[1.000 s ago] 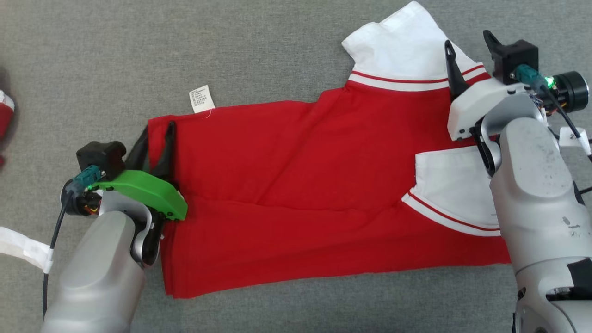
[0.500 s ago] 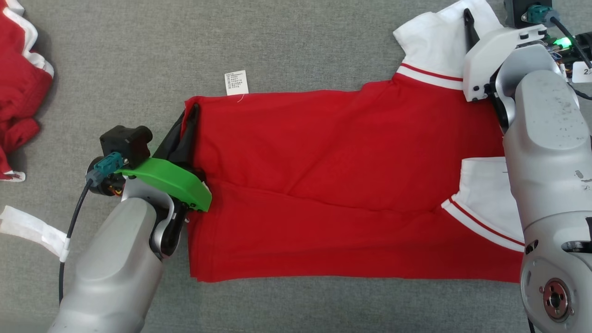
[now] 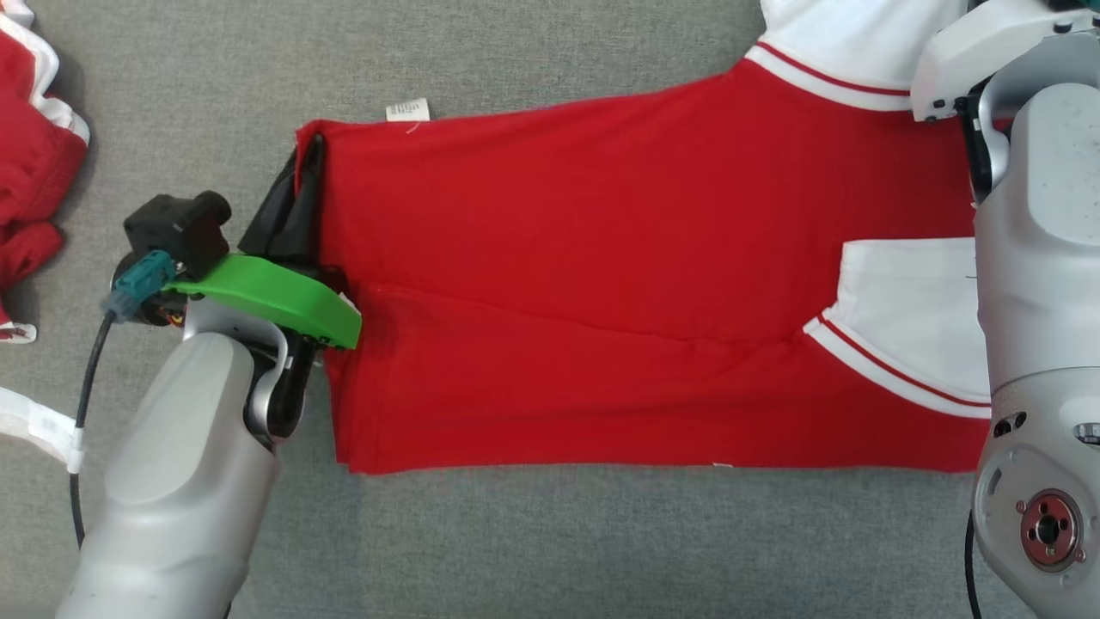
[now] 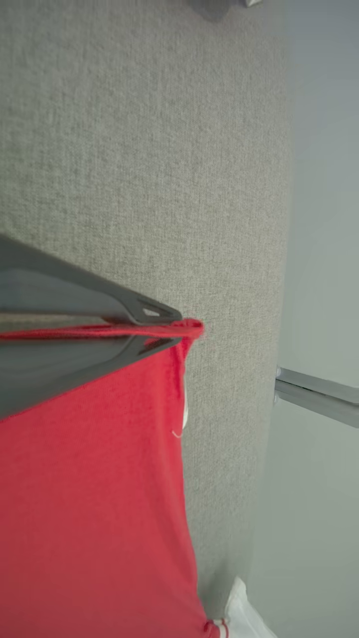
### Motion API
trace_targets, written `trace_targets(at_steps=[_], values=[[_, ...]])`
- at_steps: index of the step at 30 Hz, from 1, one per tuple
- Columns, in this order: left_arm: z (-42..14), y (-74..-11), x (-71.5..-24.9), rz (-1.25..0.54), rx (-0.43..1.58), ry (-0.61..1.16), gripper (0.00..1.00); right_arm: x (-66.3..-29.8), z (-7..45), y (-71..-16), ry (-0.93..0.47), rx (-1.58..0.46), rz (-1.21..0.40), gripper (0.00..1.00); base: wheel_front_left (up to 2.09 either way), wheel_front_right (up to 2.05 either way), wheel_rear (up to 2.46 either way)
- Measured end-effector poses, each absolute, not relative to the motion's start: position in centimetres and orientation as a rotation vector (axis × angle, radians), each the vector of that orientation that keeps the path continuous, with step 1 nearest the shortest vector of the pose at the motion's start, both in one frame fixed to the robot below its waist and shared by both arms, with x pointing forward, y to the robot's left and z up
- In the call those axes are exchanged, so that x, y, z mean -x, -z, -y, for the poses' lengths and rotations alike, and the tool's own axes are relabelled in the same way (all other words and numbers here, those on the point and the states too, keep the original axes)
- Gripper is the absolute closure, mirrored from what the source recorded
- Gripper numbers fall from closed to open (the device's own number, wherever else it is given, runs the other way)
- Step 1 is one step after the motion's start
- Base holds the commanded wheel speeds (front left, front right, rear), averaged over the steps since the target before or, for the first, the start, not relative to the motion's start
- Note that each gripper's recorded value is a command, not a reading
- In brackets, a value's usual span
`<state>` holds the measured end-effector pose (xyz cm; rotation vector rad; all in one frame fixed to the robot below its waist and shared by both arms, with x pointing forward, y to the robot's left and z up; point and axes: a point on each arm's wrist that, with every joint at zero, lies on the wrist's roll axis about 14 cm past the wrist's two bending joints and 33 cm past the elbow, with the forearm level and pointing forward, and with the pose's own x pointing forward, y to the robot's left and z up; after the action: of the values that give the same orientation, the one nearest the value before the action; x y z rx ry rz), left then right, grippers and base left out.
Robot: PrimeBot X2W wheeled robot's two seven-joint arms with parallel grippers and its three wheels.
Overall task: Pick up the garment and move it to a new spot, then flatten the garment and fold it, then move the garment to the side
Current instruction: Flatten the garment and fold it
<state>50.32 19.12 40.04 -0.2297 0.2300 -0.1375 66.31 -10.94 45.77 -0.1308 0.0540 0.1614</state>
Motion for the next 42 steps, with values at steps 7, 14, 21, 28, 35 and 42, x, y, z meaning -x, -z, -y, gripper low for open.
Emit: trace_targets(at_steps=[7,14,21,28,35,42], values=[[-19.4,-42.6,-51.6,-0.146,0.204,0.132,1.0,-65.6,12.7,-50.5,-0.119,0.052,0.078,1.0,0.0,0.0,0.0],[-19.3,-42.1,-49.7,-0.167,0.194,0.121,1.0,-60.9,14.6,-50.8,-0.095,-0.038,0.106,1.0,0.0,0.0,0.0],[-18.6,-40.9,-47.1,-0.21,0.194,0.117,1.0,-54.7,17.5,-48.1,-0.034,-0.124,0.037,1.0,0.0,0.0,0.0],[-17.2,-39.7,-44.5,-0.259,0.204,0.136,0.87,-49.0,18.9,-44.7,0.006,-0.176,-0.066,1.0,0.0,0.0,0.0],[-18.0,-38.0,-41.2,-0.309,0.234,0.068,0.0,-46.9,20.1,-43.7,0.048,-0.21,-0.102,0.0,0.0,0.0,0.0],[-18.3,-37.9,-37.6,-0.315,0.241,0.017,0.0,-45.0,20.7,-43.3,0.072,-0.217,-0.122,0.0,0.0,0.0,0.0]])
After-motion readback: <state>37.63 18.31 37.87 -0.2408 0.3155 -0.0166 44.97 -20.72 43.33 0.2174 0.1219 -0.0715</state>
